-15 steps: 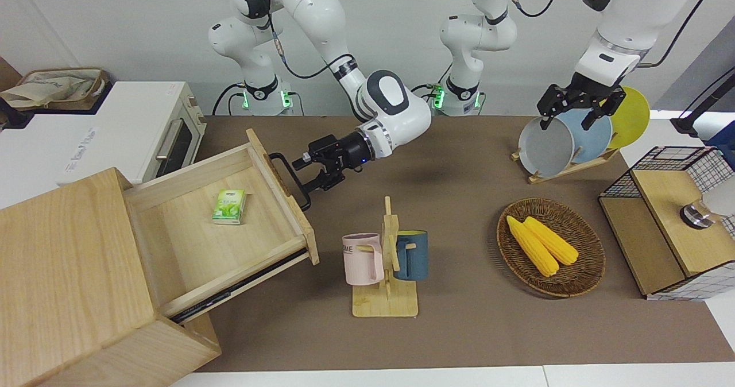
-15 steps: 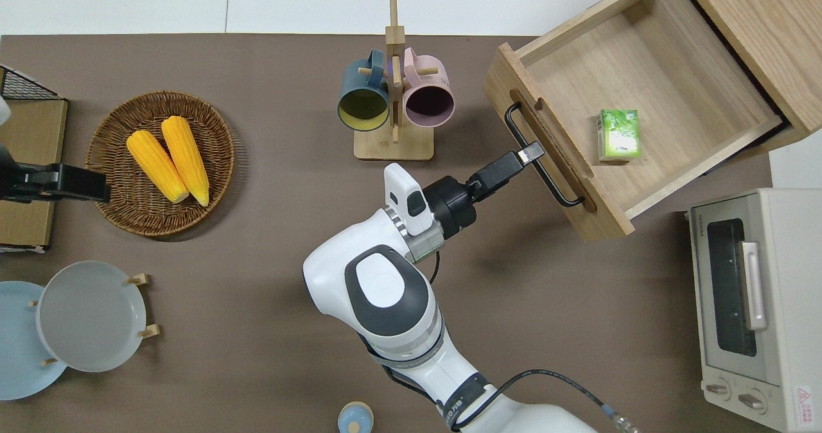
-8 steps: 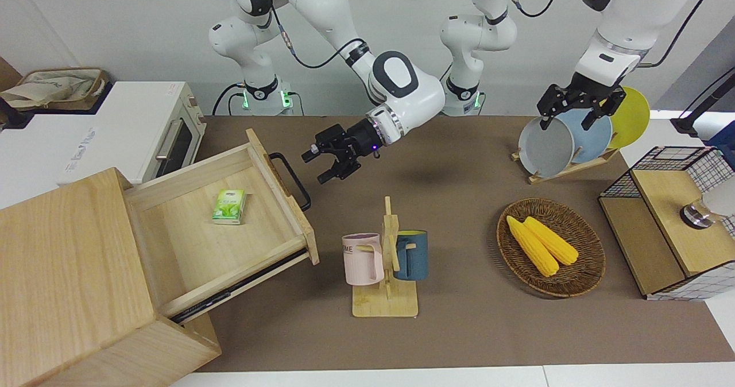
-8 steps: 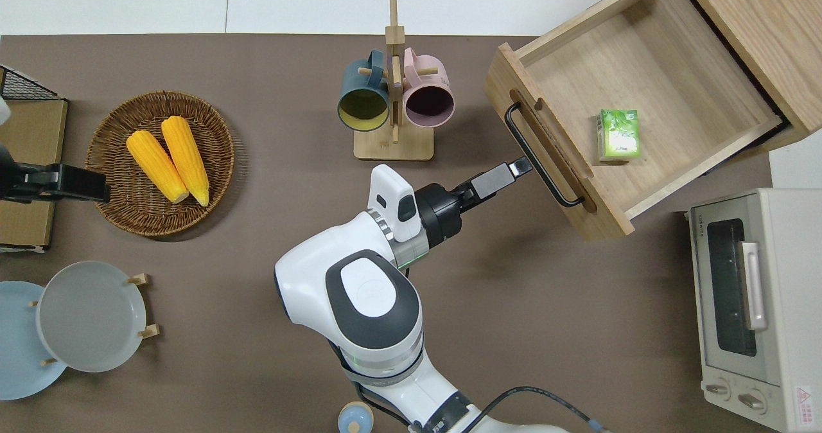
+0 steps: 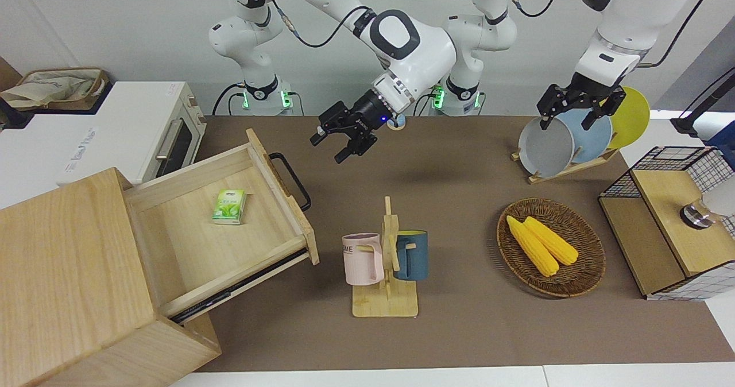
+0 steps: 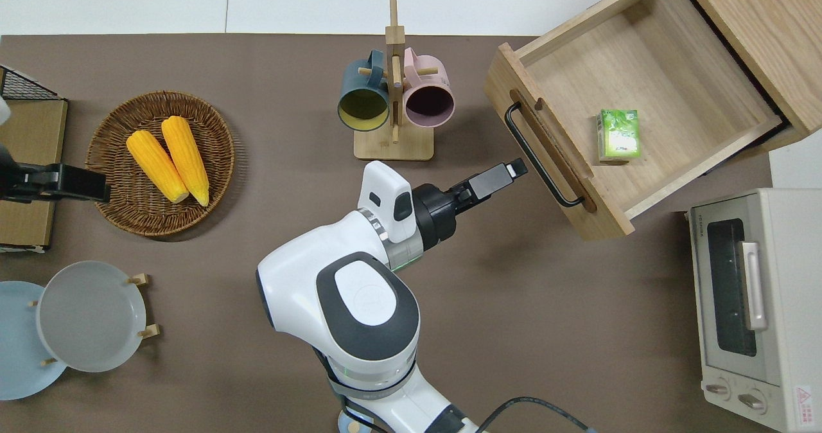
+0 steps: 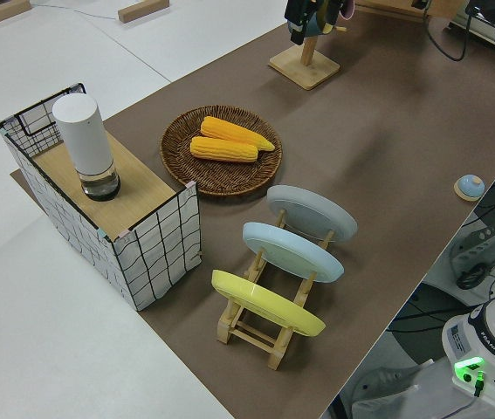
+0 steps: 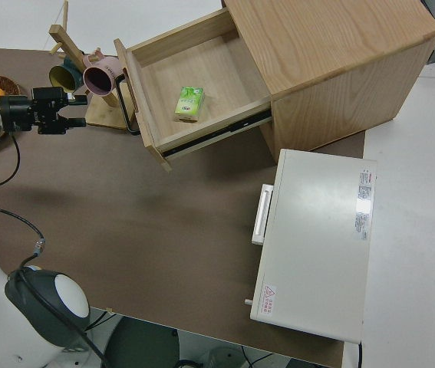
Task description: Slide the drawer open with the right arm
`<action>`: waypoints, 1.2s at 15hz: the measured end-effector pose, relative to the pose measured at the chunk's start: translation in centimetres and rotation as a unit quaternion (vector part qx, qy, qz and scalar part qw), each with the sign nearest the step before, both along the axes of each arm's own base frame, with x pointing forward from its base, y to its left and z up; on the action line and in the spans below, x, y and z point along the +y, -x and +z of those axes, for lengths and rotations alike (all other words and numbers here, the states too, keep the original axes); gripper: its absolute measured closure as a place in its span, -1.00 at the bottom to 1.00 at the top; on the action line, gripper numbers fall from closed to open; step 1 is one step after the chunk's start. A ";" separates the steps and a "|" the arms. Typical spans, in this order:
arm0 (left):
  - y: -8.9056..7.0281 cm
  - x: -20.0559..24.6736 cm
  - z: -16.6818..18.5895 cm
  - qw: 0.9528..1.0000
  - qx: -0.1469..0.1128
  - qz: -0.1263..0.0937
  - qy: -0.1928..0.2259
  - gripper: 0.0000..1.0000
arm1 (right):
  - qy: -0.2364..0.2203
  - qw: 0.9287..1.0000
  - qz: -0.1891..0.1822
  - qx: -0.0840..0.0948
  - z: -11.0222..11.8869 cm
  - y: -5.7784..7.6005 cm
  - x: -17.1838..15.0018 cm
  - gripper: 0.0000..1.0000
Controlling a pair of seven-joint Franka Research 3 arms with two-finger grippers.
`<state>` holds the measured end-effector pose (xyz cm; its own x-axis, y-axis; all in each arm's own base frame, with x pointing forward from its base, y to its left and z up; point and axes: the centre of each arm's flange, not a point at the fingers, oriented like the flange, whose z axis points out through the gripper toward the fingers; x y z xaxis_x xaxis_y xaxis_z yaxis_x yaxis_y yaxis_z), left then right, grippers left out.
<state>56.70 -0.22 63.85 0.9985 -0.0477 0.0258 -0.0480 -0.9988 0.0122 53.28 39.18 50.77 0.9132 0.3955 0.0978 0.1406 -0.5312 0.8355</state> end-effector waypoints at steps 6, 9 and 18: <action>0.0 0.0 0.0 1.000 0.000 0.000 0.000 -1.00 | -0.125 0.991 -0.026 0.043 6.1 -0.9 -5.1 -0.98; 0.0 0.0 0.0 1.000 0.000 0.000 0.000 -0.99 | -0.197 0.977 -0.055 0.063 9.0 -1.4 -9.0 -0.98; 0.0 0.0 0.0 1.000 0.000 0.000 0.000 -0.99 | -0.353 0.923 -0.115 0.100 14.8 -2.4 -20.5 -0.98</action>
<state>56.70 -0.22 63.85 0.9985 -0.0477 0.0258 -0.0480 -0.9988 0.0122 55.66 18.66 65.52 0.9929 0.0914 0.0765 0.0707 -0.9682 0.2399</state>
